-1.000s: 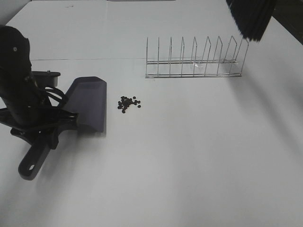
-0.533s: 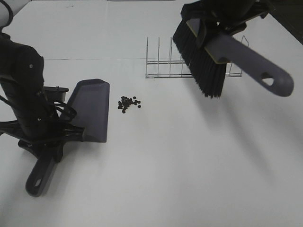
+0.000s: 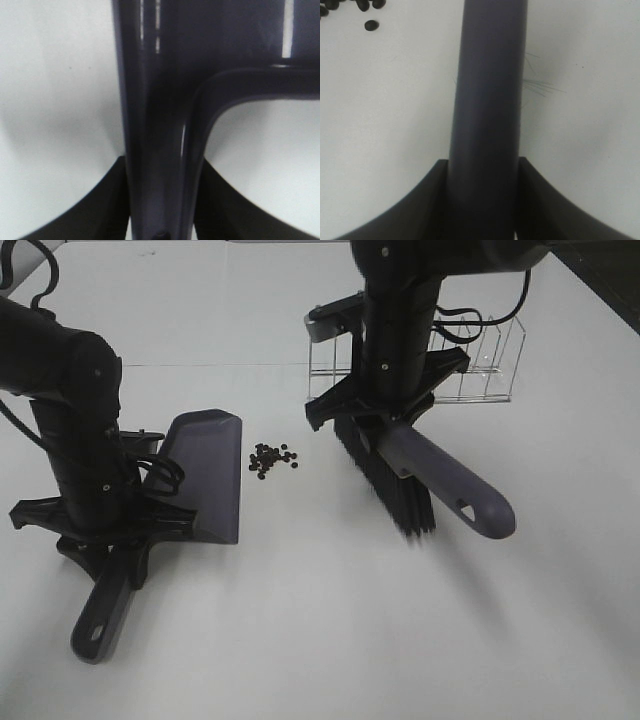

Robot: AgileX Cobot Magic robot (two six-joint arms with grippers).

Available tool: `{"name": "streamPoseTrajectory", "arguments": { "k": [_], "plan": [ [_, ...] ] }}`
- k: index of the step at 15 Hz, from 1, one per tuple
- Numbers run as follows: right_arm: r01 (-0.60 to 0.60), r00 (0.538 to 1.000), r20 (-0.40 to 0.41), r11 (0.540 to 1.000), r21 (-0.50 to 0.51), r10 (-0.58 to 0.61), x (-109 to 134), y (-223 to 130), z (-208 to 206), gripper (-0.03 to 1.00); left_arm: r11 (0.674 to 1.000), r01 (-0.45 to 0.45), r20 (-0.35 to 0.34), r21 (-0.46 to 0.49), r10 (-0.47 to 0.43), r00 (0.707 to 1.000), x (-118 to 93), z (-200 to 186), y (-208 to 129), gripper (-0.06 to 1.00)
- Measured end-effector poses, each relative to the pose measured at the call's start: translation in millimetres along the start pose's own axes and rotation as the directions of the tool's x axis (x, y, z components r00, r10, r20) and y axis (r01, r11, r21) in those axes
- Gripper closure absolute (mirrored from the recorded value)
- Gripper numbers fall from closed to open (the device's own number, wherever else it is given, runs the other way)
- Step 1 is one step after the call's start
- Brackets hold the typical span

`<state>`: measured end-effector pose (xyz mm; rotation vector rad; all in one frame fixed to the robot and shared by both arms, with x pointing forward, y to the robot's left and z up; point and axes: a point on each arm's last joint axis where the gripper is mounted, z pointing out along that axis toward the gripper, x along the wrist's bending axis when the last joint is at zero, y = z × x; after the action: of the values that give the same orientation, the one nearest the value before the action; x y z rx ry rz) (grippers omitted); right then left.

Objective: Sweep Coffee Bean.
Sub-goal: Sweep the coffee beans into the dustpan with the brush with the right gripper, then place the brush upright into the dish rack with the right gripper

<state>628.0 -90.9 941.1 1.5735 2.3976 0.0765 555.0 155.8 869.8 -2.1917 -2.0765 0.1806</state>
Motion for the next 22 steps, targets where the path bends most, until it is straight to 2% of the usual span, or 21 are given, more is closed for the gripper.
{"name": "streamPoseTrajectory", "arguments": {
  "k": [4, 6, 9, 14, 17, 18, 22],
  "plan": [
    [0.084, 0.992, 0.095, 0.995, 0.045, -0.088, 30.8, 18.7, 19.3, 0.68, 1.000, 0.002, -0.001, 0.012, -0.002, 1.000, -0.5, 1.6, 0.8, 0.63],
    [0.136, 0.984, 0.107, 0.988, 0.069, -0.143, 49.6, 31.2, 24.6, 0.68, 1.000, 0.000, -0.002, 0.024, 0.000, 1.000, -0.7, 3.3, 0.7, 0.63],
    [0.243, 0.966, 0.074, 0.968, 0.070, -0.248, 91.6, 38.4, 39.4, 0.68, 0.999, -0.010, 0.004, 0.032, 0.009, 1.000, -1.4, 3.4, 0.5, 0.63],
    [0.269, 0.961, -0.049, 0.961, -0.058, -0.272, 152.6, 47.5, 16.6, 0.68, 0.999, -0.007, 0.011, 0.036, 0.007, 1.000, -2.0, 3.4, 0.2, 0.63],
    [0.246, 0.964, -0.064, 0.958, -0.145, -0.257, 152.7, 58.8, -8.9, 0.68, 0.999, -0.008, 0.007, 0.045, 0.008, 1.000, -1.7, 3.3, -0.7, 0.63],
    [0.247, 0.965, -0.044, 0.954, -0.167, -0.258, 148.7, 60.9, -18.6, 0.68, 0.999, -0.008, 0.008, 0.045, 0.008, 1.000, -1.7, 3.3, -0.7, 0.63],
    [0.176, 0.982, -0.019, 0.951, -0.255, -0.187, 105.9, 74.2, -64.6, 0.68, 0.999, -0.010, 0.008, 0.046, 0.010, 1.000, -1.7, 3.3, -0.8, 0.63]
  ]
}}
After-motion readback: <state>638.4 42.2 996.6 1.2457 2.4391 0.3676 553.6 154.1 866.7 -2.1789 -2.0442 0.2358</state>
